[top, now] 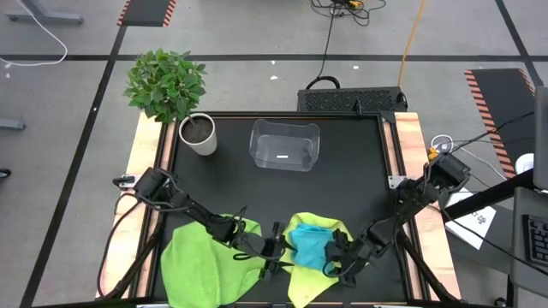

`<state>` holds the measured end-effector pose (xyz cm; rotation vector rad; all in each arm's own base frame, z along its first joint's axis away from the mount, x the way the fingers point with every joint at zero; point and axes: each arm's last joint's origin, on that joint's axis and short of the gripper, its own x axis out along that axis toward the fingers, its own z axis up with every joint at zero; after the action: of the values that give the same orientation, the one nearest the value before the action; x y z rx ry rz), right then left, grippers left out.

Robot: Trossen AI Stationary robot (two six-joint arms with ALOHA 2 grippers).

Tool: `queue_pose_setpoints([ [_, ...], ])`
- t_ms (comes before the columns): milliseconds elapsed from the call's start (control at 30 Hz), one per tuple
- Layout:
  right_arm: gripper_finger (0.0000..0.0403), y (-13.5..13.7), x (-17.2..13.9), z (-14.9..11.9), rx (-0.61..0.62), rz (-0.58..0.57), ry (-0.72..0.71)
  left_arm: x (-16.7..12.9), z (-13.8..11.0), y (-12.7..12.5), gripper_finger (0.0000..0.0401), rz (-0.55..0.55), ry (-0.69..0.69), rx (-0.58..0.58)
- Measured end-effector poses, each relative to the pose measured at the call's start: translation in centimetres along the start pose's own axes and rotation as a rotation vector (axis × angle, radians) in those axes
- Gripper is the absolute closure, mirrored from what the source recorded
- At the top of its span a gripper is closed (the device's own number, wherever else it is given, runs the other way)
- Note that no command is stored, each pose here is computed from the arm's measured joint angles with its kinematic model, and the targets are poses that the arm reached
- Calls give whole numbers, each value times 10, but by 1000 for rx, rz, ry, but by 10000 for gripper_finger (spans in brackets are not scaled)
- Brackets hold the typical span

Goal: Fold microfiber towels
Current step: Fold the blue towel

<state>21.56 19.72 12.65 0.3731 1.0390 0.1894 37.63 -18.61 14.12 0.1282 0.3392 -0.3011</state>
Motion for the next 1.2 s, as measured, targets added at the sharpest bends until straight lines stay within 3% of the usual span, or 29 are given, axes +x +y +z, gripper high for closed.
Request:
queue_pose_setpoints([
  [233, 193, -3, 1, 0, 25, -83, -31, 0, -3, 0, 194, -2, 31, -11],
  [367, 205, -5, 0, 0, 52, -121, -46, -2, -12, -7, 194, -94, 119, -9],
  [533, 269, -8, 0, -2, 50, -151, -39, -6, -19, -20, 194, -27, 191, 31],
  [800, 377, -8, 0, -2, 27, -150, -26, -3, -17, -6, 194, 74, 162, -152],
  [1000, 388, -8, 0, -2, 14, -147, -24, -1, -13, 2, 194, 55, 131, -213],
  [1200, 388, -8, 0, -3, 14, -146, -23, -1, -7, -4, 194, -54, 72, -238],
])
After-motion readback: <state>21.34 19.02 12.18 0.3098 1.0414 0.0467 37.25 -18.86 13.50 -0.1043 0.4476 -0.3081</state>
